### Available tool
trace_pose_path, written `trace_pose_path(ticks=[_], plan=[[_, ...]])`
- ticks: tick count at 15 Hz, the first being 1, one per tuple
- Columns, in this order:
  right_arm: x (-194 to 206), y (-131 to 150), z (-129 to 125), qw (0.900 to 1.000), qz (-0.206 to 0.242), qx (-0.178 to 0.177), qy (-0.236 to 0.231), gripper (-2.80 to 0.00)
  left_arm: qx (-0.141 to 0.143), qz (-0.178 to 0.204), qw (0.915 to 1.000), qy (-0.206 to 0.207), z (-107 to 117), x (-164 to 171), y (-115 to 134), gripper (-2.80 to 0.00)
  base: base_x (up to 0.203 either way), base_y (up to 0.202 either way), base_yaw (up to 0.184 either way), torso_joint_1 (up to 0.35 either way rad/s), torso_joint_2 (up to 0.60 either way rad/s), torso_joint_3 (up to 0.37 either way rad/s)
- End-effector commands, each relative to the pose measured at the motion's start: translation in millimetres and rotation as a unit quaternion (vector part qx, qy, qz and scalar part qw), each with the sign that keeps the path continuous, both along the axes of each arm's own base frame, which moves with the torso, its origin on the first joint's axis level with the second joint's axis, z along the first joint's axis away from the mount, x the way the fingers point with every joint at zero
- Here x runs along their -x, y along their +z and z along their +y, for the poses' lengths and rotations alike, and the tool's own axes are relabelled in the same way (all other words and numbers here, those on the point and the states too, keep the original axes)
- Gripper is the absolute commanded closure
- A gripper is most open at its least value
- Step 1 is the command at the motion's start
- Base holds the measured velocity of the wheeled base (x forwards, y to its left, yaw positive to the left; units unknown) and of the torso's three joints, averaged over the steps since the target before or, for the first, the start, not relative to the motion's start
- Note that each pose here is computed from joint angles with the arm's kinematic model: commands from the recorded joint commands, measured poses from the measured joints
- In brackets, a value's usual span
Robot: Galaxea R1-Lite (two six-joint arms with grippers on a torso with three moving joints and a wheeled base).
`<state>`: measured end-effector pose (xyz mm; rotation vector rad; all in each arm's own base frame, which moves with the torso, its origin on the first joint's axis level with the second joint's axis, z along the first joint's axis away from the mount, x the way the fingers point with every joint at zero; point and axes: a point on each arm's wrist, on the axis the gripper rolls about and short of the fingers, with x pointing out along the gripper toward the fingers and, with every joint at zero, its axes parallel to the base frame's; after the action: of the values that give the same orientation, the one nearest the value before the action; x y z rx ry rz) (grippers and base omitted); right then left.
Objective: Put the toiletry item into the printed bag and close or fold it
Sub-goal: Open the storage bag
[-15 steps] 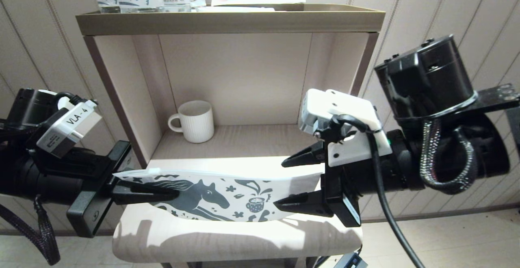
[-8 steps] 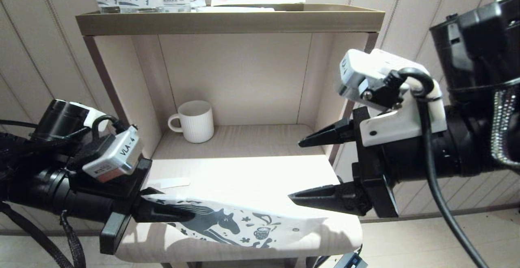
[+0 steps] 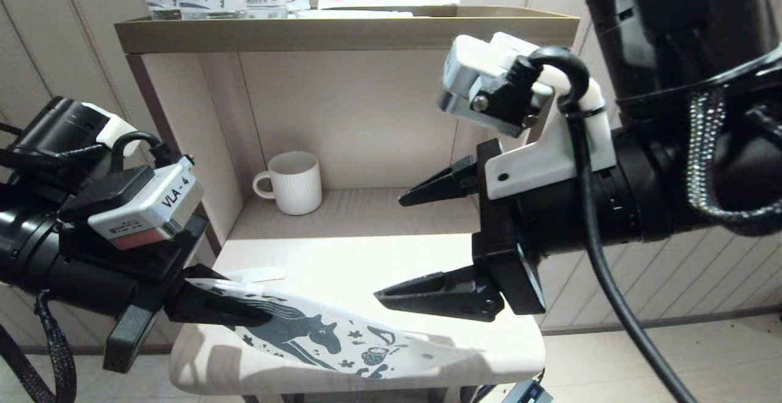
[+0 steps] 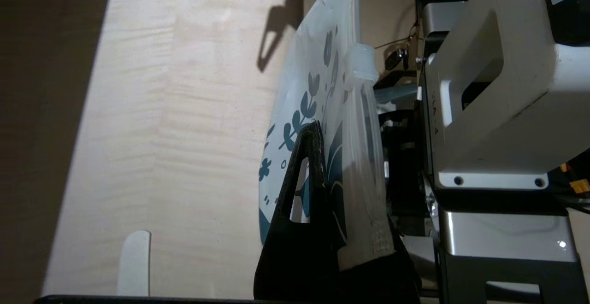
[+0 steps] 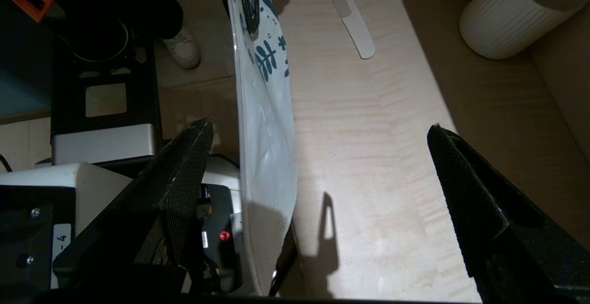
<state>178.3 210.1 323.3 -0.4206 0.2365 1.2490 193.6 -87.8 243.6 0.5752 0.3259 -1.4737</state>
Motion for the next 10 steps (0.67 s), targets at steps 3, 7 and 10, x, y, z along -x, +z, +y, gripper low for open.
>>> trace_pose_path(ticks=[3,7,10], plan=[[6,3,20,1.000,-0.005,-0.003,0.030,-2.80,-0.012,-0.023,0.9997,0.001,-3,0,7,0.00,0.000,0.000,0.000,0.000,0.00,0.000],[10,1,36,0.999,-0.009,0.005,0.040,-2.80,-0.013,-0.025,0.9996,0.000,-4,1,8,0.00,0.000,0.000,0.000,0.000,0.00,0.000],[8,-3,38,0.999,-0.007,0.009,0.040,-2.80,-0.028,-0.069,0.9972,0.012,-4,1,12,0.00,0.000,0.000,0.000,0.000,0.00,0.000]])
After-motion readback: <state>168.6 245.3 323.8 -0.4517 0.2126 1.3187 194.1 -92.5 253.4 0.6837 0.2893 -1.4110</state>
